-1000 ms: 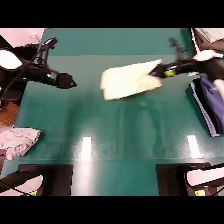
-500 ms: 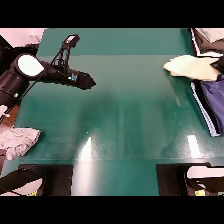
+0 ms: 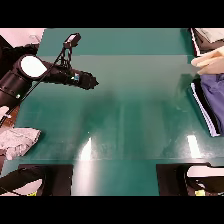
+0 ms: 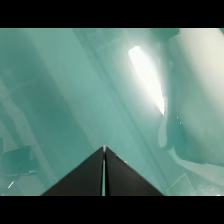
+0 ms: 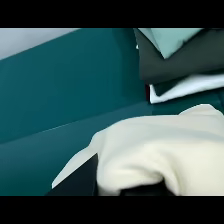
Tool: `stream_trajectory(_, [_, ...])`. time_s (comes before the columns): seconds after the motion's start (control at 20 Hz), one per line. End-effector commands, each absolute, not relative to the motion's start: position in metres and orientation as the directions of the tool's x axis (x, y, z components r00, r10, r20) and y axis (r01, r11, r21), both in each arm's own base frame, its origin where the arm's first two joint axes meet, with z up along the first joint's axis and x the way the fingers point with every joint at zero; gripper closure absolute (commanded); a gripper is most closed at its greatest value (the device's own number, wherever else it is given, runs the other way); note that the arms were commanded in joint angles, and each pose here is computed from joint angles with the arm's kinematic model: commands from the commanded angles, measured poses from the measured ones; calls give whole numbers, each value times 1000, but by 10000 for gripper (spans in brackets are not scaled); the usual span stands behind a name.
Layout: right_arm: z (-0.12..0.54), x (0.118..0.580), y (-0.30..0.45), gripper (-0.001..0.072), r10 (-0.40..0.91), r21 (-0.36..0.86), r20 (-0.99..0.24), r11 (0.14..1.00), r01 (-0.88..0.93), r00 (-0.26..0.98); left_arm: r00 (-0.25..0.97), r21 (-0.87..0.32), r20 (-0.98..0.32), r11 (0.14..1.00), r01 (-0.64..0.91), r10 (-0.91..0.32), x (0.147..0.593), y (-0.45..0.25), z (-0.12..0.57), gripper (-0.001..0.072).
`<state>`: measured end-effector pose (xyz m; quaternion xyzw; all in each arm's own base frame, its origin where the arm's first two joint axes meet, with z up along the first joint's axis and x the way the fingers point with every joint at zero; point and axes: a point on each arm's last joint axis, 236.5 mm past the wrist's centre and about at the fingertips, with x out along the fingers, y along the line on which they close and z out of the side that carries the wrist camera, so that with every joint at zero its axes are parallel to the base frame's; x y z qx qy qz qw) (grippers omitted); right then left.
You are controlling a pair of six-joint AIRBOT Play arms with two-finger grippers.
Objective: Fold the shirts.
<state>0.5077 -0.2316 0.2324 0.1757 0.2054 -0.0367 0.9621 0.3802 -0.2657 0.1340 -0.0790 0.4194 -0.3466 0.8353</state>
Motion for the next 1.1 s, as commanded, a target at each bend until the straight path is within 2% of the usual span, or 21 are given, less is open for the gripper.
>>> stream_trajectory(0.0, [273,496,-225,691,26,293,-382,952,94,924,409,-422,-645,747,513,-645,381,-266,134,682])
stream_trajectory(0.25, [268,460,-231,691,51,357,-458,925,131,888,407,-419,-649,748,514,-643,380,-265,133,682])
stream_trajectory(0.65, [212,354,-262,688,-121,356,-628,834,422,769,407,-418,-649,748,515,-643,380,-265,133,682])
stream_trajectory(0.85, [163,285,-273,683,-226,264,-762,747,610,606,403,-419,-652,748,515,-643,379,-265,132,682])
stream_trajectory(0.9, [150,269,-274,645,-243,230,-794,728,646,557,395,-420,-657,746,517,-643,377,-265,131,682])
stream_trajectory(1.0, [129,240,-275,320,-269,172,-837,697,696,476,371,-410,-671,738,535,-642,372,-265,128,682])
stream_trajectory(1.05, [122,227,-275,235,-282,142,-852,685,714,441,358,-403,-678,733,548,-642,369,-265,126,682])
